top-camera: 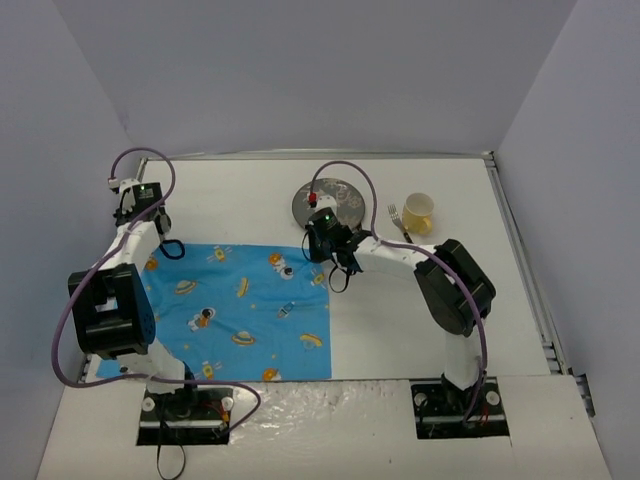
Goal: Set the dinner table for one person
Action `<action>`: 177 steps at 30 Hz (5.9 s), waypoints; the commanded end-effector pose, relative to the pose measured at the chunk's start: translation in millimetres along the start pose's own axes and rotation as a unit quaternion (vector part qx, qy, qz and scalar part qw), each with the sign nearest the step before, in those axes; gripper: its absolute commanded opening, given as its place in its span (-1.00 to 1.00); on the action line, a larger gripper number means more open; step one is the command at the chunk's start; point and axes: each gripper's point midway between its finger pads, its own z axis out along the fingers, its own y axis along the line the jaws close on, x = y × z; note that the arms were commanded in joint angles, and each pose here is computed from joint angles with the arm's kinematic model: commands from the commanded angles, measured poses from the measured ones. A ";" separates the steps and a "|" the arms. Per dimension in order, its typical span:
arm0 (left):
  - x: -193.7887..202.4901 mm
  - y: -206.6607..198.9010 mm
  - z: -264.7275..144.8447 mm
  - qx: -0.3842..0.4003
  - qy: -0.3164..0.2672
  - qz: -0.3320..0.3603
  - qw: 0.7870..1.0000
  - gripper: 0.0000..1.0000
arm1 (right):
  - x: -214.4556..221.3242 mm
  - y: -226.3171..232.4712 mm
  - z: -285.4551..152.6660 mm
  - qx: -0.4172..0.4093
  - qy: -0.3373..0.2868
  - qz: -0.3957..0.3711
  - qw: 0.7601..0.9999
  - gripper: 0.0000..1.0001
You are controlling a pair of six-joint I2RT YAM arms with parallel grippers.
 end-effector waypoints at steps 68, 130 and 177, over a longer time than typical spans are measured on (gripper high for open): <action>21.5 -84.4 51.4 0.150 0.120 -0.065 0.979 0.80 | 18.4 16.1 22.0 -0.111 -0.043 0.047 0.992 0.17; 21.1 -79.7 28.4 0.173 0.110 -0.216 0.955 0.83 | -57.9 -16.6 -162.8 -0.107 -0.224 0.068 0.966 1.00; -54.3 -6.5 -166.8 0.272 -0.088 -0.098 0.953 0.94 | -60.8 -38.2 -101.3 -0.067 -0.151 0.255 0.953 1.00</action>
